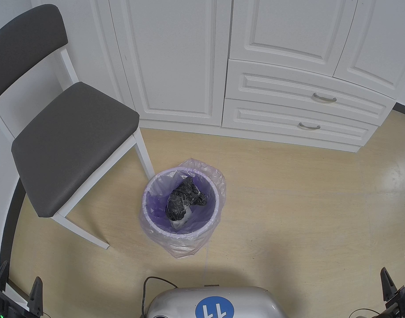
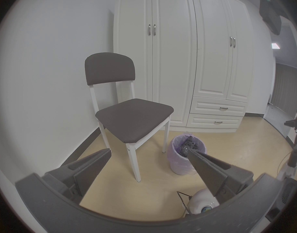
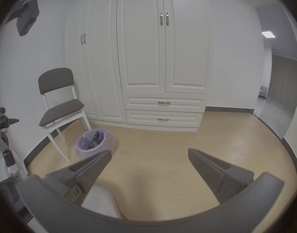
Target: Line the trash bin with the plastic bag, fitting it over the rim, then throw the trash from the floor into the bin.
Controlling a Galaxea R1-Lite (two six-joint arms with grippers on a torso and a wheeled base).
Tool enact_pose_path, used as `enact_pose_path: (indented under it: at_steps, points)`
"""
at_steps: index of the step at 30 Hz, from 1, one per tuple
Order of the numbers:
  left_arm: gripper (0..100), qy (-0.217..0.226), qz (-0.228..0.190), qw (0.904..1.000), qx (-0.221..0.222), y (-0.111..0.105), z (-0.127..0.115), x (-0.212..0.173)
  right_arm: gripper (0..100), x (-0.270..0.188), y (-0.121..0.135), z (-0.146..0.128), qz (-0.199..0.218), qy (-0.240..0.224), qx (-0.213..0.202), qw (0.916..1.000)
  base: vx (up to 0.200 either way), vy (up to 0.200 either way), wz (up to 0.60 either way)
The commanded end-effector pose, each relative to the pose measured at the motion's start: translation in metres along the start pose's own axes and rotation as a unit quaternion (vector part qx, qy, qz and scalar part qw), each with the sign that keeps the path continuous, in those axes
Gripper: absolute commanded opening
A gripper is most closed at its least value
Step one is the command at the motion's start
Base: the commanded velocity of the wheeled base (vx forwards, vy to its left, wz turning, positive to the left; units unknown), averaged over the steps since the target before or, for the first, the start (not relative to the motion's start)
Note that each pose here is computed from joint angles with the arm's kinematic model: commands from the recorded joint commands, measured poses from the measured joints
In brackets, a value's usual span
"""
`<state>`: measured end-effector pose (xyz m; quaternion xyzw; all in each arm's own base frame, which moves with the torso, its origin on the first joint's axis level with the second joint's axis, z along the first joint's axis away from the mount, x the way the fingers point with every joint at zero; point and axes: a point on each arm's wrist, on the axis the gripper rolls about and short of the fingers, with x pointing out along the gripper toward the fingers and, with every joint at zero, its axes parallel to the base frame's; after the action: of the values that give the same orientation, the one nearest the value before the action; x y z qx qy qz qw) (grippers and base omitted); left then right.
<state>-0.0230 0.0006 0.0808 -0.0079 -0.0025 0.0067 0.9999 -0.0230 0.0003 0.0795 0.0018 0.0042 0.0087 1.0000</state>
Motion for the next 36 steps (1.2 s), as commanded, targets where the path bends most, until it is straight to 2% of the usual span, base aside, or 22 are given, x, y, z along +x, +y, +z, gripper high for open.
enact_pose_path:
  at_steps: [1,4,7,8,13,18,36]
  points:
    - [100,0.001,-0.002,0.9999,0.015,-0.0001,-0.005,0.0001,100,0.0002,-0.0001,-0.0048,-0.005,0.0,-0.004,1.0,0.0,0.0,0.0]
    - [100,-0.001,-0.019,0.9994,0.028,-0.0009,-0.0047,0.0001,100,0.0002,0.0001,-0.0043,-0.002,-0.003,-0.023,0.9997,0.0,0.0,0.0]
    - [100,0.002,-0.014,0.9998,0.012,-0.0007,-0.0052,0.0001,100,0.0002,0.0,-0.0045,-0.001,-0.002,-0.013,0.9999,0.0,0.0,0.0]
    - [100,0.001,-0.009,0.9999,-0.007,-0.0004,-0.005,0.0001,100,0.0002,-0.0001,-0.0046,-0.002,-0.001,-0.006,1.0,0.0,0.0,0.0]
    - [100,0.002,0.004,0.9999,-0.015,0.0002,-0.005,0.0003,100,0.0002,-0.0001,-0.0045,-0.003,-0.002,0.001,1.0,0.0,0.0,0.0]
    - [100,0.002,0.002,1.0,0.0,0.0001,-0.0052,0.0001,100,0.0002,-0.0002,-0.0045,-0.003,-0.002,0.001,1.0,0.0,0.0,0.0]
    - [100,0.002,0.002,1.0,-0.001,0.0001,-0.0052,0.0001,100,0.0001,-0.0002,-0.004,-0.003,-0.003,0.003,1.0,0.0,0.0,0.0]
